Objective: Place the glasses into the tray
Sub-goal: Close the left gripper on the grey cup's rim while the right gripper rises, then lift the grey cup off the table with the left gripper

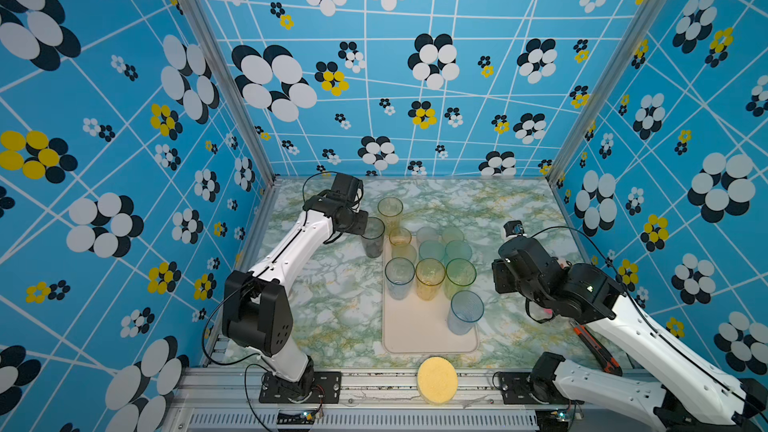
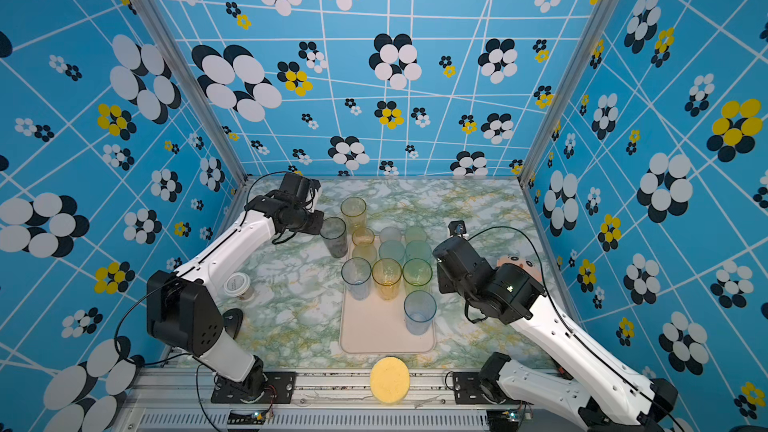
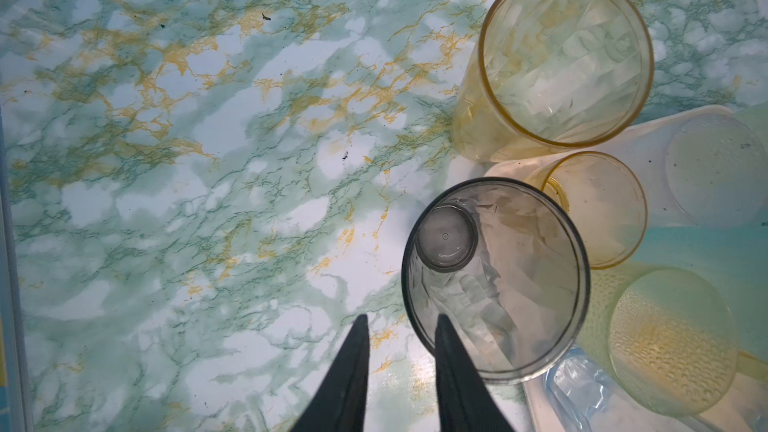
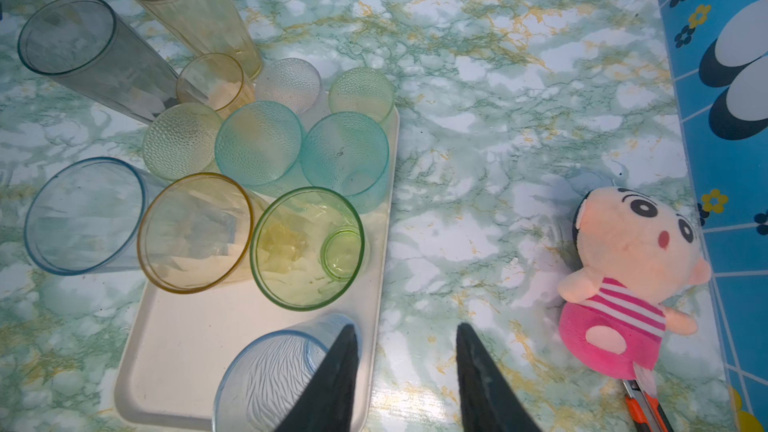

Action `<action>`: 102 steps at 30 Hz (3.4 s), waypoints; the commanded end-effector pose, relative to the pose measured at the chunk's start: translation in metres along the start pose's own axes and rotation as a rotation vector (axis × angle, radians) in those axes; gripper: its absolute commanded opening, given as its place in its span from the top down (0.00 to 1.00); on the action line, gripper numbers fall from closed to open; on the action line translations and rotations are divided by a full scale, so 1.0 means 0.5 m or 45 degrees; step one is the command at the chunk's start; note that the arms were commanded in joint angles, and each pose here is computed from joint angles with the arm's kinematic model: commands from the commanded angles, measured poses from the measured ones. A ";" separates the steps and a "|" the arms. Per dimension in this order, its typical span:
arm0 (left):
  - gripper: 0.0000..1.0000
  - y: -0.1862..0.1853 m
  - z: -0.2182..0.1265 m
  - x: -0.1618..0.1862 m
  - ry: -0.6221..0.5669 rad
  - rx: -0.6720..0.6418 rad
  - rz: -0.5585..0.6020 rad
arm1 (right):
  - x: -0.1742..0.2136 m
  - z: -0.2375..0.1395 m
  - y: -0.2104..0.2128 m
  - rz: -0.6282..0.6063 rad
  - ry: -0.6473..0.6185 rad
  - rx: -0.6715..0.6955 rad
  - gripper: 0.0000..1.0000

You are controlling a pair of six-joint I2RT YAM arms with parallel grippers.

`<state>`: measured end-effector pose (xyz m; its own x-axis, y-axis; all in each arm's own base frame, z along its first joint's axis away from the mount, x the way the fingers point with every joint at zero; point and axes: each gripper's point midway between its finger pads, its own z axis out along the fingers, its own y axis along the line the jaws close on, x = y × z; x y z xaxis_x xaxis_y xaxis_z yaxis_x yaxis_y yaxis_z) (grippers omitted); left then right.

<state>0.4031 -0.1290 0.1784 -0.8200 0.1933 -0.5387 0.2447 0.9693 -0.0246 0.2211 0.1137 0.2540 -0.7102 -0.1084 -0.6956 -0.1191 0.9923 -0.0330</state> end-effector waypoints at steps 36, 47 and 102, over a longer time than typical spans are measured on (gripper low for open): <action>0.82 -0.001 0.057 0.001 0.125 -0.018 0.060 | -0.030 0.020 0.018 0.010 -0.021 -0.062 0.58; 0.85 -0.001 0.060 -0.001 0.130 -0.025 0.067 | -0.026 0.029 0.017 0.011 -0.012 -0.061 0.58; 0.96 0.010 -0.195 -0.036 -0.160 -0.054 0.097 | -0.027 0.070 0.038 0.047 0.003 -0.104 0.59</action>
<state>0.3878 -0.1197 0.2506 -0.7421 0.2342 -0.6281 0.2746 0.9610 0.0340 0.2478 0.1349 0.2371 -0.7251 -0.0772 -0.6843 -0.1489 0.9878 0.0463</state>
